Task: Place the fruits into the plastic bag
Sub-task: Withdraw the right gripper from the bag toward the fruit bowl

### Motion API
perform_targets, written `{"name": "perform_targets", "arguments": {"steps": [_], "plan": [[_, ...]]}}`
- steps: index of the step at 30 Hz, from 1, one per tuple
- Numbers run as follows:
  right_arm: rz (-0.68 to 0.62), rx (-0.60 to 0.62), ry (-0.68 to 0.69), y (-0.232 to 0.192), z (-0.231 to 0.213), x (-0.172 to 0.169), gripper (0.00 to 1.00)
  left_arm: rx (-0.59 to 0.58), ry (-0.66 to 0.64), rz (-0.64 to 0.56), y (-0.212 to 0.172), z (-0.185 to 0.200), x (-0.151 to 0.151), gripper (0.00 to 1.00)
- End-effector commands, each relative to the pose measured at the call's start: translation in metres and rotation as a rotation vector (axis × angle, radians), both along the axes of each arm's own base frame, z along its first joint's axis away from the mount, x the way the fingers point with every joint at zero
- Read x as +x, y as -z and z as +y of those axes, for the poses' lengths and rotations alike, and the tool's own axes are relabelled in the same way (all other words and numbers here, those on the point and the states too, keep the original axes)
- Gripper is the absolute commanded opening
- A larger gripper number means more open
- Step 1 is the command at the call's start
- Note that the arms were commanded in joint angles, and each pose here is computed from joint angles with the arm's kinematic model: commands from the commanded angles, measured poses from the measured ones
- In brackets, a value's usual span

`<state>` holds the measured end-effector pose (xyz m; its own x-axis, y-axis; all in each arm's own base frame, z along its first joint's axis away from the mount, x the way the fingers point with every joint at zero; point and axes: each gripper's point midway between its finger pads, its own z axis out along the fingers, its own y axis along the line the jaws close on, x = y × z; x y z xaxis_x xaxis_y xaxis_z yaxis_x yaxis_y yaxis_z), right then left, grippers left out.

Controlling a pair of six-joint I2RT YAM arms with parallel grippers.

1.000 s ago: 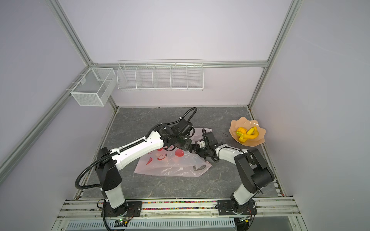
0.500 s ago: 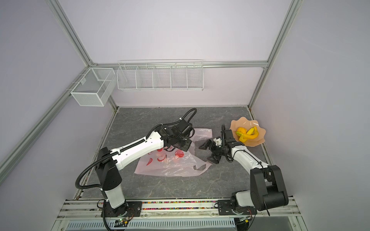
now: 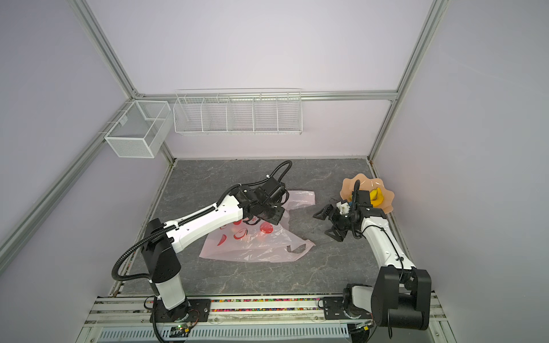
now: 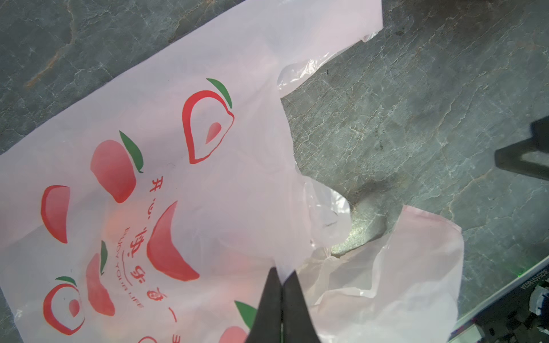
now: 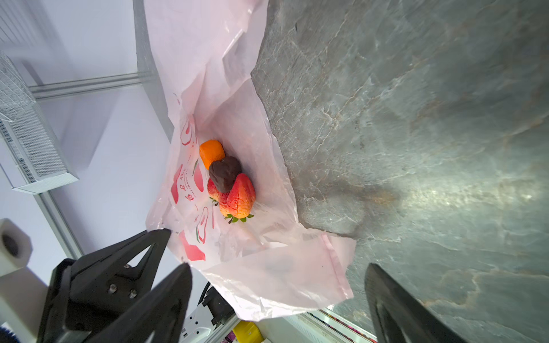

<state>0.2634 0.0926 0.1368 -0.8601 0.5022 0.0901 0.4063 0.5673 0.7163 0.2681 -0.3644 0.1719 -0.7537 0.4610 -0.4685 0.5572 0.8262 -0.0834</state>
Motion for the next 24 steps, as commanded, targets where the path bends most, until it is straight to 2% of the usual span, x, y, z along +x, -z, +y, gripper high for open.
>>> {"name": "perform_targets", "arguments": {"steps": [1, 7, 15, 24], "plan": [[-0.011, -0.015, -0.009, -0.013, -0.009, -0.007, 0.92, -0.015, -0.015, -0.012, -0.004, 0.000, -0.001, 0.00], [0.010, -0.059, 0.065, -0.013, -0.034, -0.002, 0.92, -0.027, -0.019, -0.021, -0.008, 0.000, 0.000, 0.00], [0.019, -0.193, 0.159, -0.030, -0.078, 0.008, 0.92, -0.032, -0.009, -0.022, -0.008, 0.001, -0.002, 0.00], [0.023, -0.258, 0.278, -0.037, -0.126, 0.022, 0.94, -0.029, -0.010, -0.023, -0.008, 0.003, -0.003, 0.00]]}}
